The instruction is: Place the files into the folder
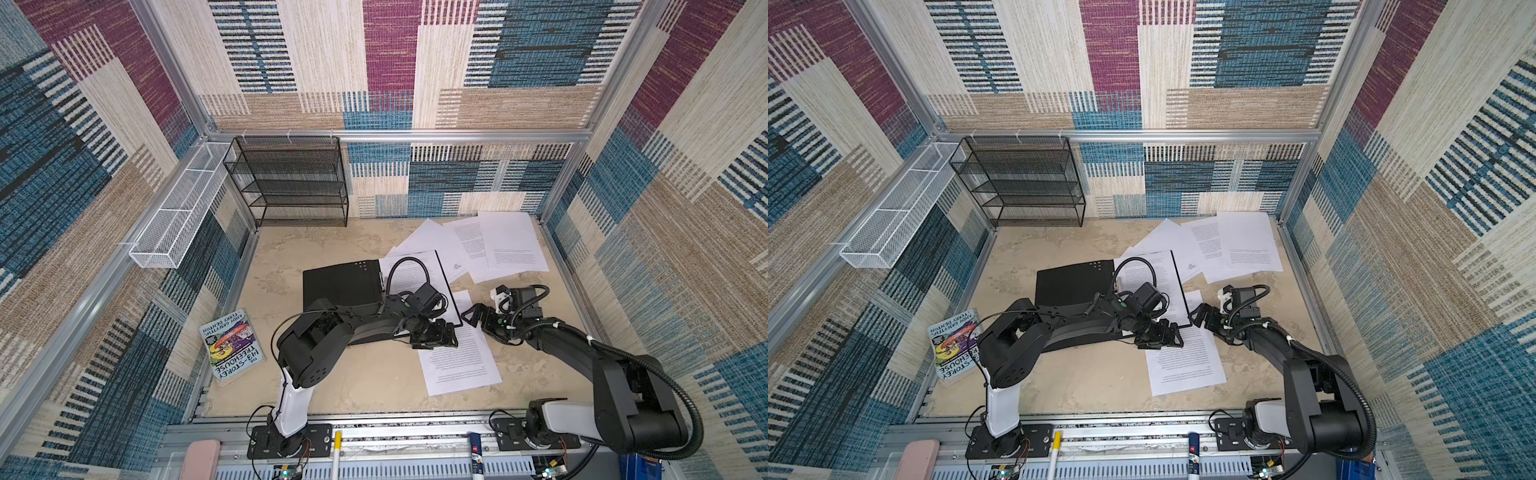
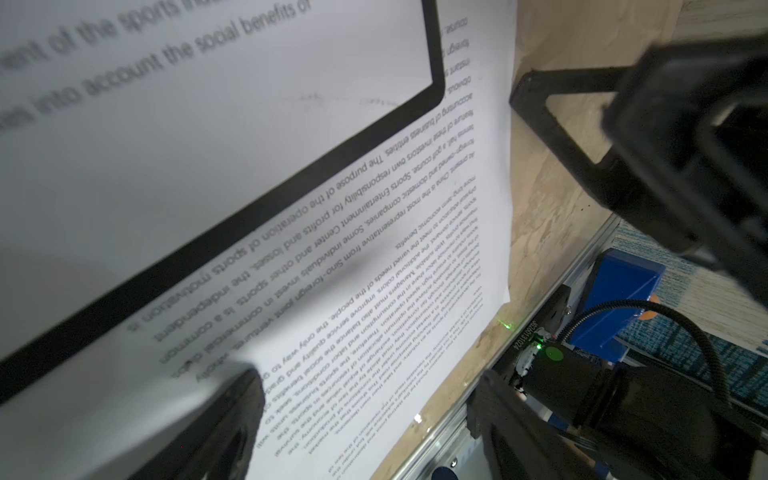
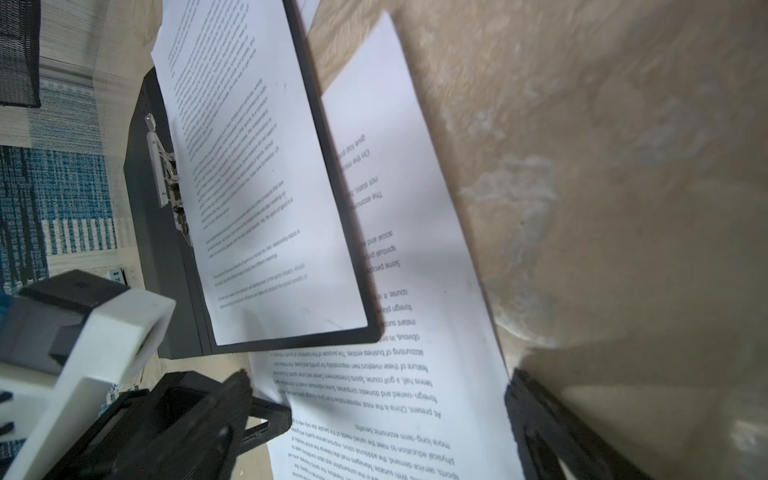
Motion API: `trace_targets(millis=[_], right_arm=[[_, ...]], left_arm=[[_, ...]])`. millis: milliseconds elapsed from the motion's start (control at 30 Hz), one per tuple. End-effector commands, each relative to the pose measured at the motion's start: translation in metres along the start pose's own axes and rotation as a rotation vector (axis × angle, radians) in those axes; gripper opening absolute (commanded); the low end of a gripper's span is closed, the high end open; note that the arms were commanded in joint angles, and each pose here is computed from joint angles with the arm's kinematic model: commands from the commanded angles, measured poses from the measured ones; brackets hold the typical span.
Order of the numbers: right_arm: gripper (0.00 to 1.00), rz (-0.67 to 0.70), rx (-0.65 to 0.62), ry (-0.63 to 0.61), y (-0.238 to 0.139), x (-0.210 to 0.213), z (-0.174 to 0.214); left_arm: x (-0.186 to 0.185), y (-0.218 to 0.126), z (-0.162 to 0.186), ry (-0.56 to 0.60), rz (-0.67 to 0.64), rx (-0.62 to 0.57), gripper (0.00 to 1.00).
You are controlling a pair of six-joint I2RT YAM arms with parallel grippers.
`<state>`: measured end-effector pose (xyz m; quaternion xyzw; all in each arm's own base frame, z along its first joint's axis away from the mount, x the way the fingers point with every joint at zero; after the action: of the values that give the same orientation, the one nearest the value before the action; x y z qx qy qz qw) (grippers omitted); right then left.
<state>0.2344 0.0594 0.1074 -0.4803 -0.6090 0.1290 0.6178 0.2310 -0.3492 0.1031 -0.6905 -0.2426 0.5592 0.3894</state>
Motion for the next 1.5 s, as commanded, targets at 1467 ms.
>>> trace_targets(millis=[1467], right_arm=[[0.99,-0.226,0.21,0.119,-0.004,0.011,-0.012]], left_arm=[[0.054,-0.003,0.026,-0.089,-0.236,0.086,0.83]])
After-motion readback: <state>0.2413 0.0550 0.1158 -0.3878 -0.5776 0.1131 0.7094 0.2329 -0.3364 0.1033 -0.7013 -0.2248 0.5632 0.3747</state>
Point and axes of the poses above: each gripper's point midway between its finger pads, its own y axis out along the fingers, its own x axis along the line the jaws close on, z = x × y, the point moved 9 cm from there along -y, back along the fingers, and after that the axes turned 4 degrees about y, right-handed, at the moved point
